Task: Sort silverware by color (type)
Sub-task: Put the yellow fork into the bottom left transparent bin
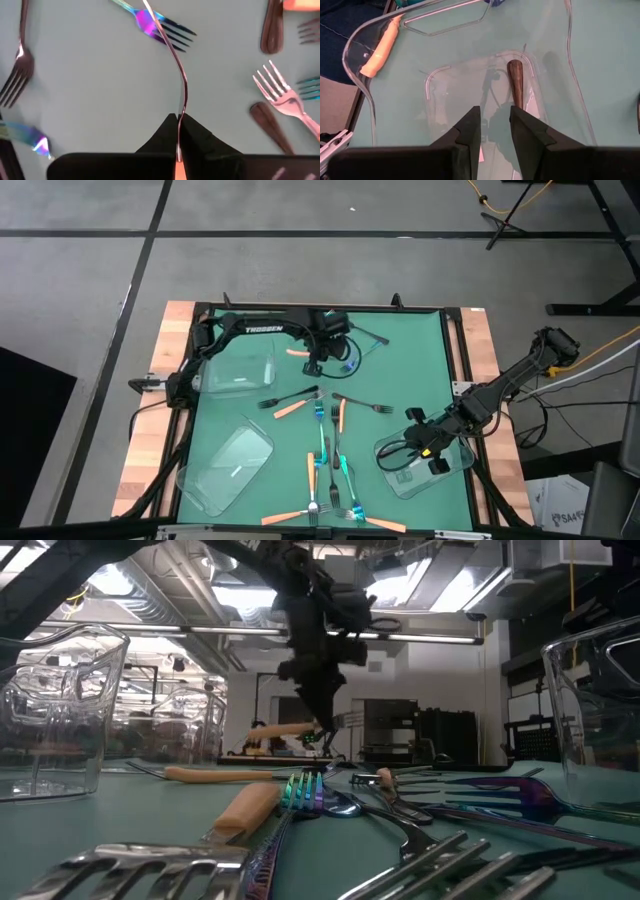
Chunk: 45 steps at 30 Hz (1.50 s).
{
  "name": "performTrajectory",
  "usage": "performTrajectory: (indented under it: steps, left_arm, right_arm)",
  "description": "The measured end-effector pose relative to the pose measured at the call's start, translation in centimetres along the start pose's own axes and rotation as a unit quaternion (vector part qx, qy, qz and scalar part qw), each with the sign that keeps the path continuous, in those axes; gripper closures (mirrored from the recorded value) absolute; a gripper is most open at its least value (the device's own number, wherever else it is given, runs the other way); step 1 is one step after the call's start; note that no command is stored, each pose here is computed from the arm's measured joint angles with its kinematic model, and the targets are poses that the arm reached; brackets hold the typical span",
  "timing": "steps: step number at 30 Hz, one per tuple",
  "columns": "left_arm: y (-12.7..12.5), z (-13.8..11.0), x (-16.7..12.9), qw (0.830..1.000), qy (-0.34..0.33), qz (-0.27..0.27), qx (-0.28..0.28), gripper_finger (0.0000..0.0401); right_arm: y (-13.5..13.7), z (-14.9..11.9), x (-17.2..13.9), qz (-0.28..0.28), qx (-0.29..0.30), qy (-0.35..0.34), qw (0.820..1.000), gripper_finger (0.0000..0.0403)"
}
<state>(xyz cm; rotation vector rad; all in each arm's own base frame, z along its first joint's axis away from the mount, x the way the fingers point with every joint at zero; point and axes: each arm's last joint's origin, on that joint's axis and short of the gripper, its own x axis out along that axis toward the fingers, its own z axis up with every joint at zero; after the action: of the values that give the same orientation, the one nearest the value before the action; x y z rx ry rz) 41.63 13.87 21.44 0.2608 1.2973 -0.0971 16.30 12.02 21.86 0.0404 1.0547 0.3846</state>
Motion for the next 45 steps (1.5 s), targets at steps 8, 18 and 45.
performTrajectory:
  steps: [8, 18, 45]
  left_arm:
    - [-0.8, 1.3, -3.8, 0.996, 0.006, -0.033, -0.08, 0.04]
    - [-5.3, 4.3, -8.6, 0.989, -0.018, -0.1, -0.11, 0.0401]
    - [-26.3, 6.3, -13.6, 0.966, 0.075, -0.055, -0.242, 0.0401]
  right_arm:
    - [0.0, 0.0, 0.0, 0.0, 0.0, 0.0, 1.0, 0.0307]
    - [0.0, 0.0, 0.0, 0.0, 0.0, 0.0, 1.0, 0.0307]
    - [0.0, 0.0, 0.0, 0.0, -0.001, 0.001, 1.0, 0.0307]
